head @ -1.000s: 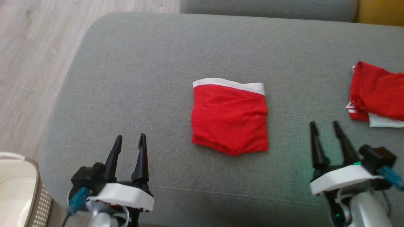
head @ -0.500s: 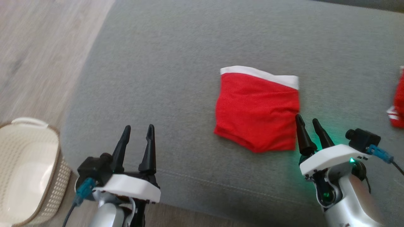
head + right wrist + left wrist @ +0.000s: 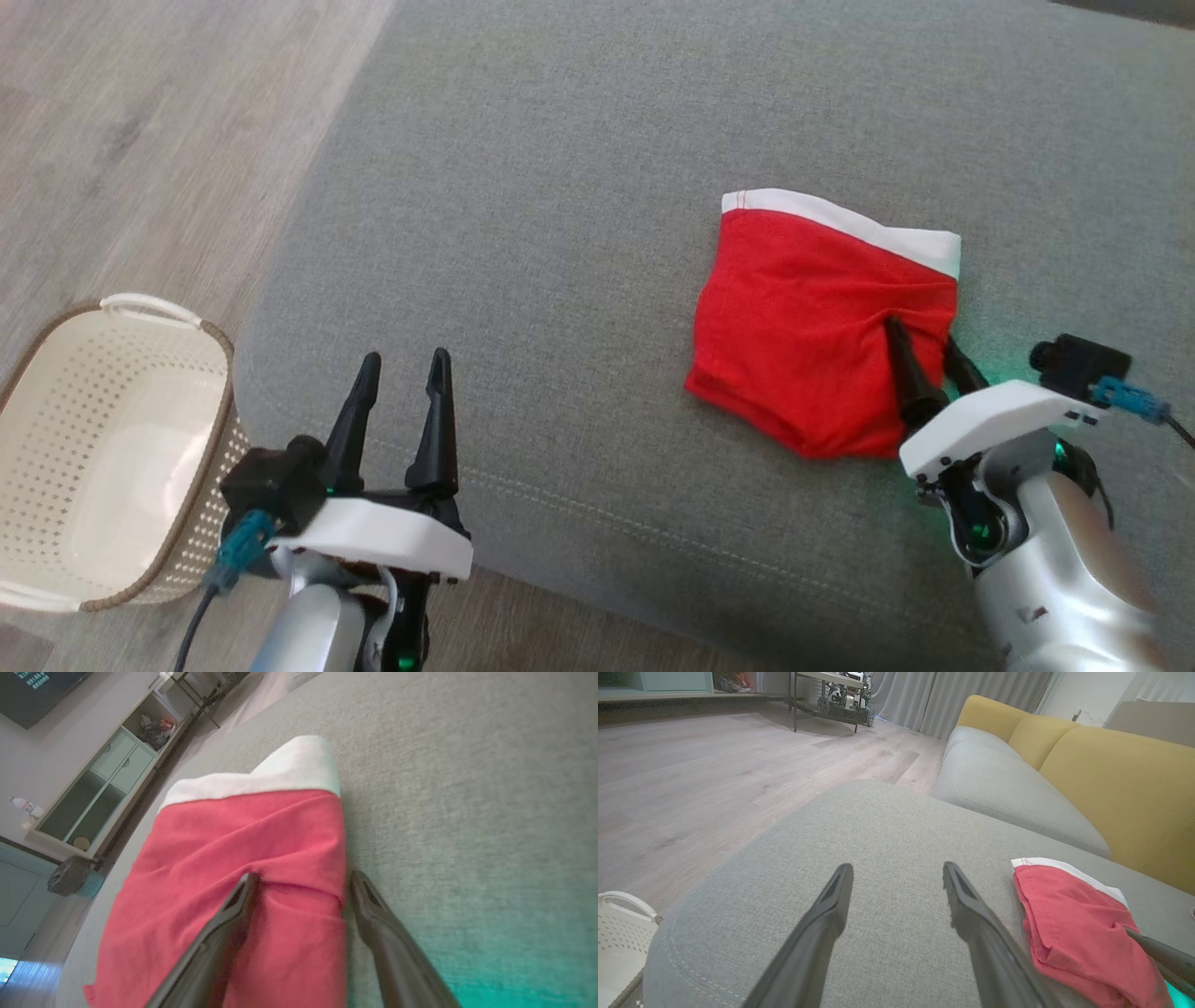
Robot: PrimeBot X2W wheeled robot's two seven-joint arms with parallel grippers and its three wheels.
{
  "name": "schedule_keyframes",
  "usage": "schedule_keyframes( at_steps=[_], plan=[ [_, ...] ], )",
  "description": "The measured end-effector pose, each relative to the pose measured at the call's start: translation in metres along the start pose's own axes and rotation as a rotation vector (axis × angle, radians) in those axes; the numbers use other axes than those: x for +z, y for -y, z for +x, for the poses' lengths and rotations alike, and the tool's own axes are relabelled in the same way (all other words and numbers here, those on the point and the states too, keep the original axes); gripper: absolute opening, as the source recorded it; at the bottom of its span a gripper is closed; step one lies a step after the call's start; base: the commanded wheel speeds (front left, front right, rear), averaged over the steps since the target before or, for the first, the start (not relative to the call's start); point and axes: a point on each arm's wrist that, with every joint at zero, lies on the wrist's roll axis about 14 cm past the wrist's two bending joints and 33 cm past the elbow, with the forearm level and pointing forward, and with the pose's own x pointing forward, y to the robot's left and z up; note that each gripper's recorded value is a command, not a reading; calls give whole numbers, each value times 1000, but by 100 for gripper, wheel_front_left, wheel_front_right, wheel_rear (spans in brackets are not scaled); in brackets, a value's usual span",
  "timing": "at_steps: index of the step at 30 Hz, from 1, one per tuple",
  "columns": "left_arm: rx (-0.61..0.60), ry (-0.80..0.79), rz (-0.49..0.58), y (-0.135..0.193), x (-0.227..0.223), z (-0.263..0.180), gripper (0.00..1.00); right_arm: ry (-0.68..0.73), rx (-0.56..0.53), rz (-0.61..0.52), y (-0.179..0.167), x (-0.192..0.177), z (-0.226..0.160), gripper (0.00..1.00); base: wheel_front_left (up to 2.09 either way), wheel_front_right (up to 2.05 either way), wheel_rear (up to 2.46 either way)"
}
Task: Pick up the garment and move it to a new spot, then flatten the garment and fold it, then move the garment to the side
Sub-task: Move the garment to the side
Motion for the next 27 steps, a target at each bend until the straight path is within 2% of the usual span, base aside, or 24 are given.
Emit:
schedule_keyframes(
  at_steps=[1,2,3,6,15,22,27],
  plan=[
    [0,0,-1,0,0,0,100,-8,4,-4,-1,-1,0,69,0,0,0],
    [-1,0,-2,0,0,0,100,-12,8,-10,-3,-2,0,27,0,0,0],
    [-3,1,-2,1,0,0,100,-17,14,-28,-4,-3,0,0,0,0,0],
    [-11,1,-4,3,0,1,100,-10,35,-103,-9,-3,-1,0,0,0,0],
    [-72,-8,-6,22,-4,9,100,46,58,-451,7,13,-16,0,0,0,0],
    [-185,-34,-5,55,-15,22,100,161,61,-648,9,67,-22,0,0,0,0],
    [-285,-30,-3,86,-16,37,100,202,-13,-711,37,103,-36,0,0,0,0]
  ],
)
